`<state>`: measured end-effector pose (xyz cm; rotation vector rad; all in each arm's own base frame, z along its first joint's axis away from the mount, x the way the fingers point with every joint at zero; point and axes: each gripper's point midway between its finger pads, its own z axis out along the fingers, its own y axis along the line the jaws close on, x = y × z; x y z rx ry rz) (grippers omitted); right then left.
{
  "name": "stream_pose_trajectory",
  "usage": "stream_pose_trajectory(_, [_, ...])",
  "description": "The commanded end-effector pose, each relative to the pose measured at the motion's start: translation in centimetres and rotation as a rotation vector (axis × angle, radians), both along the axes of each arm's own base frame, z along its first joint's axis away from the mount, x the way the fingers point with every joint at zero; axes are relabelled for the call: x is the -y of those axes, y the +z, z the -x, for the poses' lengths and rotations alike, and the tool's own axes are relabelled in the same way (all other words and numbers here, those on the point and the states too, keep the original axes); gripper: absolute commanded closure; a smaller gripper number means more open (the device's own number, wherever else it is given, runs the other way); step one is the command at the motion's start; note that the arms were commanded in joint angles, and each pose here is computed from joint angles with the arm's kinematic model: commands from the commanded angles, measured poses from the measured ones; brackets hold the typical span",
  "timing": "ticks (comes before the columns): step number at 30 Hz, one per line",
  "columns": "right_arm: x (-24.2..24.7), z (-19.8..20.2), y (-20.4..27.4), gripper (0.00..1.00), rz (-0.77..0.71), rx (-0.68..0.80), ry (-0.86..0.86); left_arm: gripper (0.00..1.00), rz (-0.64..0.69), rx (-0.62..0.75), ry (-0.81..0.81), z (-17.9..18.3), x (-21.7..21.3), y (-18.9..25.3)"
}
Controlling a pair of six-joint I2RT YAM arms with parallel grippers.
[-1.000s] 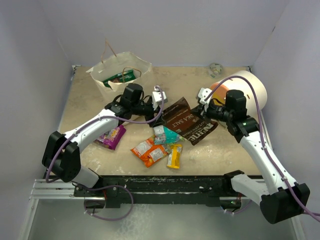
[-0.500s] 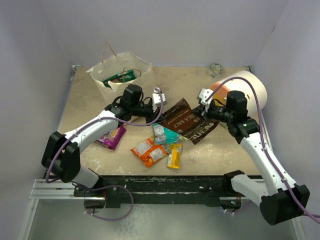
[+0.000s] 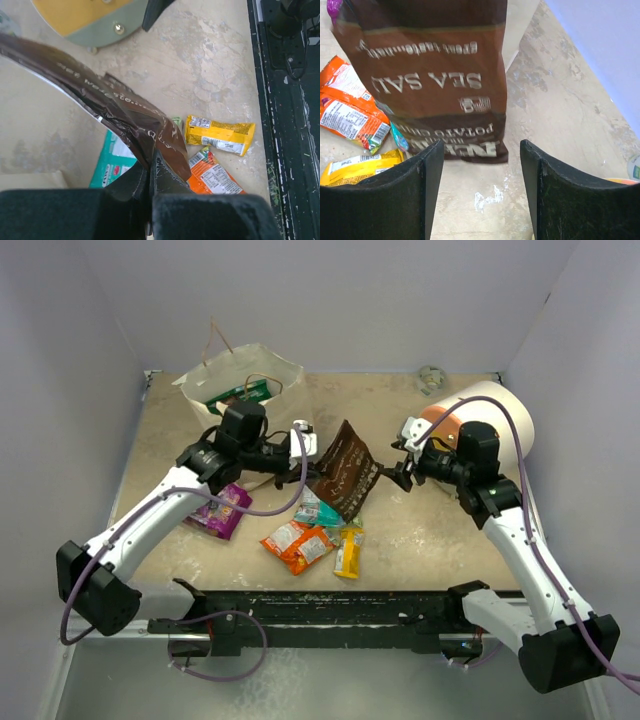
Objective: Place the snacks into the paper bag
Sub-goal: Pick up the snack from the center of the board, then place the snack in the paper bag.
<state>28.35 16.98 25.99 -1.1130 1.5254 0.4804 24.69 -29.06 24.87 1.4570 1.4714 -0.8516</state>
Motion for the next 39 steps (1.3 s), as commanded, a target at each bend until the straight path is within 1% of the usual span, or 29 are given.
stream_pose_trajectory(1, [0.3, -0.2, 1.9, 0.35, -0.005, 0.062, -0.005, 1.0, 0.048, 0.186, -0.043, 0.7, -0.8, 6.3])
stream_pose_trajectory(8, [1.1, -0.5, 2.1, 0.34, -0.006, 0.064, -0.036, 1.0, -0.013, 0.274, 0.076, -0.4, -3.7, 10.0])
stream_pose_trajectory(12, [1.3, -1.1, 2.2, 0.33, -0.002, 0.08, -0.055, 1.0, -0.064, 0.343, 0.134, -0.3, -5.9, 12.0])
stream_pose_trajectory(19, [1.4, -1.4, 1.7, 0.33, 0.007, 0.069, -0.06, 0.99, -0.159, 0.485, 0.222, 0.9, -10.3, 15.4])
stream_pose_trajectory(22, [1.4, -1.6, 1.4, 0.32, 0.01, 0.061, -0.062, 0.98, -0.19, 0.518, 0.268, 1.5, -12.5, 16.7])
stream_pose_trajectory(27, [1.5, -1.9, 0.9, 0.32, 0.017, 0.051, -0.068, 0.98, -0.205, 0.564, 0.327, 3.3, -15.3, 19.1])
stream_pose_trajectory(31, [1.4, -2.0, 0.6, 0.32, 0.018, 0.044, -0.066, 0.98, -0.215, 0.616, 0.441, 4.1, -17.9, 21.2])
stream_pose_trajectory(39, [1.2, -2.1, 0.0, 0.3, 0.018, 0.023, -0.056, 1.0, -0.191, 0.673, 0.765, 3.9, -22.9, 26.2])
